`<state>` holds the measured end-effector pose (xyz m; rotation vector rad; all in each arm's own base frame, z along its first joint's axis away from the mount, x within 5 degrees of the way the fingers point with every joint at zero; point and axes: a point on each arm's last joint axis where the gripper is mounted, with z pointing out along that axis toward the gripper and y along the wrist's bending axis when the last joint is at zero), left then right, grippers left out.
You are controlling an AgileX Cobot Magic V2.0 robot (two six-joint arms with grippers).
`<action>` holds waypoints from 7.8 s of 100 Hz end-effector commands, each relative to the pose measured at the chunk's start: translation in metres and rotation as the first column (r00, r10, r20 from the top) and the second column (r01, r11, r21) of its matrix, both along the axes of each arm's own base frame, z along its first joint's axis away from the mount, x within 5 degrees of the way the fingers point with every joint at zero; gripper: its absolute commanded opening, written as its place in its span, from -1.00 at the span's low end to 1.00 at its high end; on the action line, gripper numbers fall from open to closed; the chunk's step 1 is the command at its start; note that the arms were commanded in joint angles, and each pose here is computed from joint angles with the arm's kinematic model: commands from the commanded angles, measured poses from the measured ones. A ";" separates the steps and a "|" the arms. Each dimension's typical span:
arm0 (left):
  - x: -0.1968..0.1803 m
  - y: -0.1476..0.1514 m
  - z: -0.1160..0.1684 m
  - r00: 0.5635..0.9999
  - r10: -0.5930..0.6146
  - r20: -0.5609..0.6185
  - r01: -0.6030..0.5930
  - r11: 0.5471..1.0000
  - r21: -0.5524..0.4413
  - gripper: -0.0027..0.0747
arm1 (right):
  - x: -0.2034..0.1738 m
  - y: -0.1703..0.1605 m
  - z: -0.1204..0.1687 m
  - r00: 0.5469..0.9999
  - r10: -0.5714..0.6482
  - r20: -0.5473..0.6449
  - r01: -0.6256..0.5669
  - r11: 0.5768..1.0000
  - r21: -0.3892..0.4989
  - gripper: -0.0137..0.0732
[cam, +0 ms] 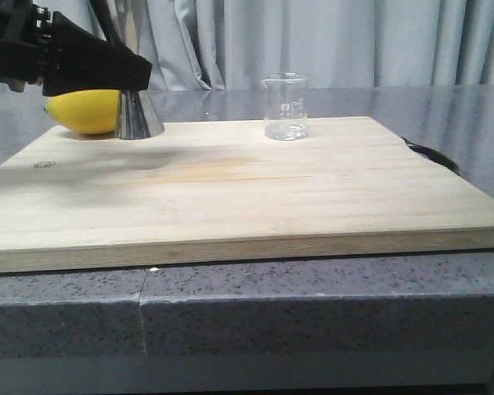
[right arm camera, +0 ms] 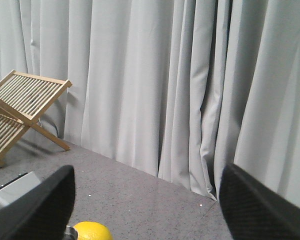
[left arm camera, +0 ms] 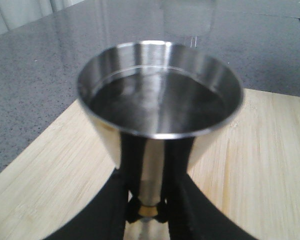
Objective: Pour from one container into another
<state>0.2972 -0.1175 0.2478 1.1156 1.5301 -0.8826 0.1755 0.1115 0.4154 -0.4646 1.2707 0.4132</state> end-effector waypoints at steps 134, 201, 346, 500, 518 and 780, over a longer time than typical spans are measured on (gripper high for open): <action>0.010 -0.006 -0.006 0.999 -0.040 -0.031 0.037 0.995 -0.088 -0.88 | -0.009 -0.003 0.019 0.995 0.017 0.099 -0.024 0.998 0.061 0.55; 0.008 -0.007 -0.004 0.997 -0.052 -0.055 0.045 0.992 -0.120 0.24 | -0.009 -0.003 0.019 0.995 0.017 0.099 -0.024 0.998 0.061 0.55; -0.063 0.159 0.203 0.390 0.917 0.079 -0.826 0.387 -0.411 0.29 | 0.021 -0.153 0.013 0.701 -0.711 0.048 0.712 0.702 0.000 0.55; -0.225 0.105 0.031 0.440 0.897 0.035 -0.843 0.426 -0.329 0.23 | -0.135 -0.113 -0.110 0.811 -0.572 -0.124 0.579 0.815 0.019 0.01; -0.224 0.105 0.025 0.436 0.900 0.029 -0.850 0.422 -0.315 -0.27 | -0.135 -0.113 -0.108 0.813 -0.572 -0.104 0.578 0.816 0.031 -0.42; -0.246 0.113 -0.024 0.392 0.919 -0.028 -0.806 0.330 -0.491 -0.98 | -0.136 -0.113 -0.104 0.818 -0.572 -0.063 0.575 0.816 0.058 -0.85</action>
